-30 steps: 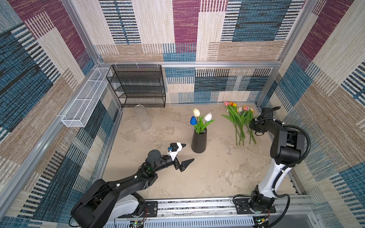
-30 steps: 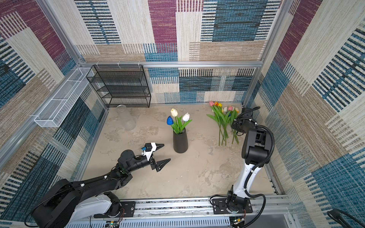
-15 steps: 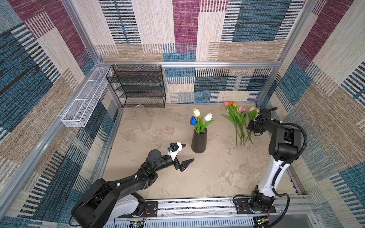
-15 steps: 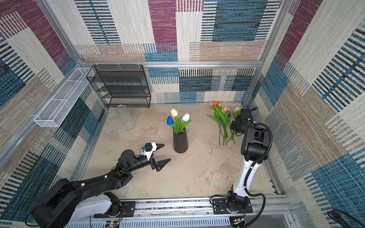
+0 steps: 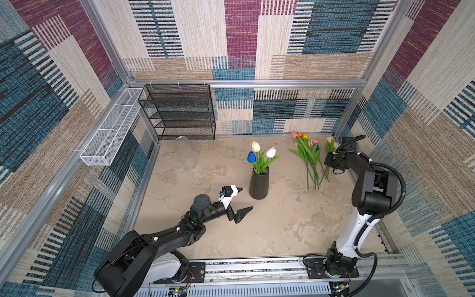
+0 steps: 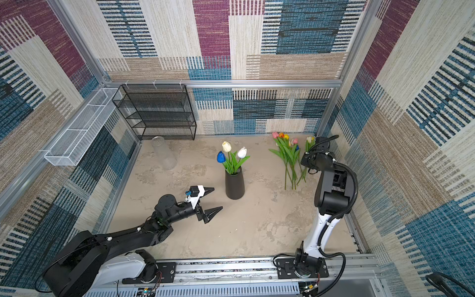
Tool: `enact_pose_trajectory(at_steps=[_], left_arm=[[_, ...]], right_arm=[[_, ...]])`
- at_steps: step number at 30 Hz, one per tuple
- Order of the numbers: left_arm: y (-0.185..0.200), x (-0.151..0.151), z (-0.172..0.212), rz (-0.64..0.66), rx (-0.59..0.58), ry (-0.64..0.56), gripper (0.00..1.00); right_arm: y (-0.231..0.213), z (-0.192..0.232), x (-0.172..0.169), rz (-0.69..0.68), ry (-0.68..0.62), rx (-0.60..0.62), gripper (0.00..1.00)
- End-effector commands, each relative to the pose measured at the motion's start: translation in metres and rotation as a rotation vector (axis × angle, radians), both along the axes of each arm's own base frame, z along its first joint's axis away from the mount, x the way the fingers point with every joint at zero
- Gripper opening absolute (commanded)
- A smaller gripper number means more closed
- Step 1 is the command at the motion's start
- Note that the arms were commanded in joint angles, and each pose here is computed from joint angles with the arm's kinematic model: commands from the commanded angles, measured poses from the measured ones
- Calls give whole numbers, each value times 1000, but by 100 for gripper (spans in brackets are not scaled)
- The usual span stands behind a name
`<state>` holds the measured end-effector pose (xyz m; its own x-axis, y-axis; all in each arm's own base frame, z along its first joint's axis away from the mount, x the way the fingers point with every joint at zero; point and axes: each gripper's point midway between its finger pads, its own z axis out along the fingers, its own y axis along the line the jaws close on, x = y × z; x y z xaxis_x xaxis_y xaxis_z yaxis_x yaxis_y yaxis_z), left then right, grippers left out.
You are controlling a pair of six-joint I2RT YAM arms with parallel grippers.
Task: Arrange the flowers into the vase
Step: 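Lift the yellow tulip upright with the right gripper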
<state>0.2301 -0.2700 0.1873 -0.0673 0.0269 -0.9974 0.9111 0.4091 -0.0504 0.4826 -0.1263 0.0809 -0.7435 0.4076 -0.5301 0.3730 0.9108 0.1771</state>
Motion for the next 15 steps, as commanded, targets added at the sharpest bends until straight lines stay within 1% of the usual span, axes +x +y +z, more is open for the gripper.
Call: enact_pose_trajectory(at_steps=[1,3,5,6,9,13,15], left_arm=[[-2,-2,7,-18,-16,-20,99],[-2,-2,7,-17,-16,-21,99],[-2,-2,8,-19,-18,-22,99],[-2,-2,8,-20,-19,-19,99],[-2,-3,8,-21,-20,-20,99],[-1,-3,9,-19,-20,-25,99],[-1,-3,9,-18,-20,-25,100]], right_arm=[[3,16,-2,10,-26,-19,2],[3,32,-3,8,-55,-34,2],[4,44,-3,10,-68,-49,4],[6,50,-2,16,-75,-59,2],[16,73,-2,34,-117,-78,1],[49,122,3,121,-247,-91,0],[78,159,4,203,-355,-85,0]])
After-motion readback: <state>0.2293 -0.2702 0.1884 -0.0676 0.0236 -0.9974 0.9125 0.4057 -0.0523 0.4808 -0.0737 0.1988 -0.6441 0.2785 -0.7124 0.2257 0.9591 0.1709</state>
